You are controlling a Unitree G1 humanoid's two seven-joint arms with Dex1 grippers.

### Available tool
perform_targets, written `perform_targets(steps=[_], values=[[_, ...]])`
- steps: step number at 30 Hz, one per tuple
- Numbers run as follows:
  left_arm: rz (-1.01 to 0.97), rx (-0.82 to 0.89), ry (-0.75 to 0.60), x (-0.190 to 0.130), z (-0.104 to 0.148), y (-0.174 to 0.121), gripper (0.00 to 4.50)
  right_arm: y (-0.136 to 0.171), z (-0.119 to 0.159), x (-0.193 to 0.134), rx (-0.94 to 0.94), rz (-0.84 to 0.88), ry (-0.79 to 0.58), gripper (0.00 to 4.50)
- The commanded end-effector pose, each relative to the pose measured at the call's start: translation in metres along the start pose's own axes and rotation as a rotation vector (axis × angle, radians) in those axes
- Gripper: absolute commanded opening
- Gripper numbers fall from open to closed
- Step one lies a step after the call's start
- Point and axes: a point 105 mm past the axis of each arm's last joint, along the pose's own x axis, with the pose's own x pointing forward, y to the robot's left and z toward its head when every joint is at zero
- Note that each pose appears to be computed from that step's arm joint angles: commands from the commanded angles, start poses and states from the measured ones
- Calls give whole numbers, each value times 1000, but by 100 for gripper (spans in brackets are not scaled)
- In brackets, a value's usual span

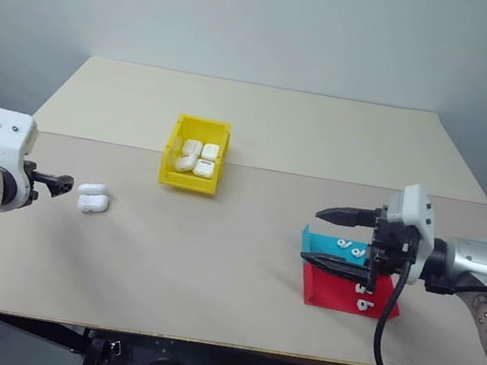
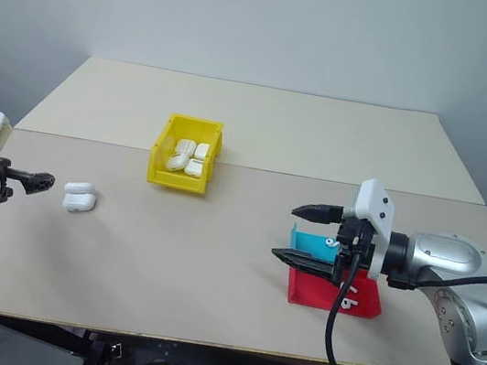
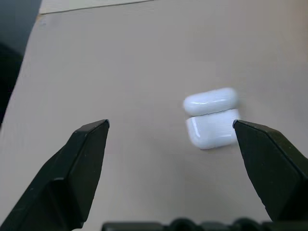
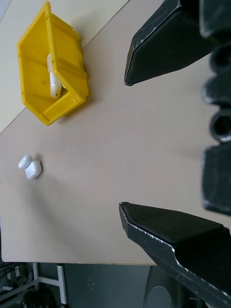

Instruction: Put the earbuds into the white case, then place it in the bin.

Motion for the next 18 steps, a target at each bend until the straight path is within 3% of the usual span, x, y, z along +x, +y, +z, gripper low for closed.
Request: perform_targets(steps=[1,5,14,18], values=[[3,-18,28,-3,3,2,450,5,10,-1,-28,11,-29,448],[-84,18,166,3,-11,-11,450,6,10,-2,-26,14,-29,448],[-136,-135,222,24,7,-24,450,5,11,1,-22,30,-37,448],[-76,-103,262,31,7,-27,450,5,12,2,-21,33,-41,448]])
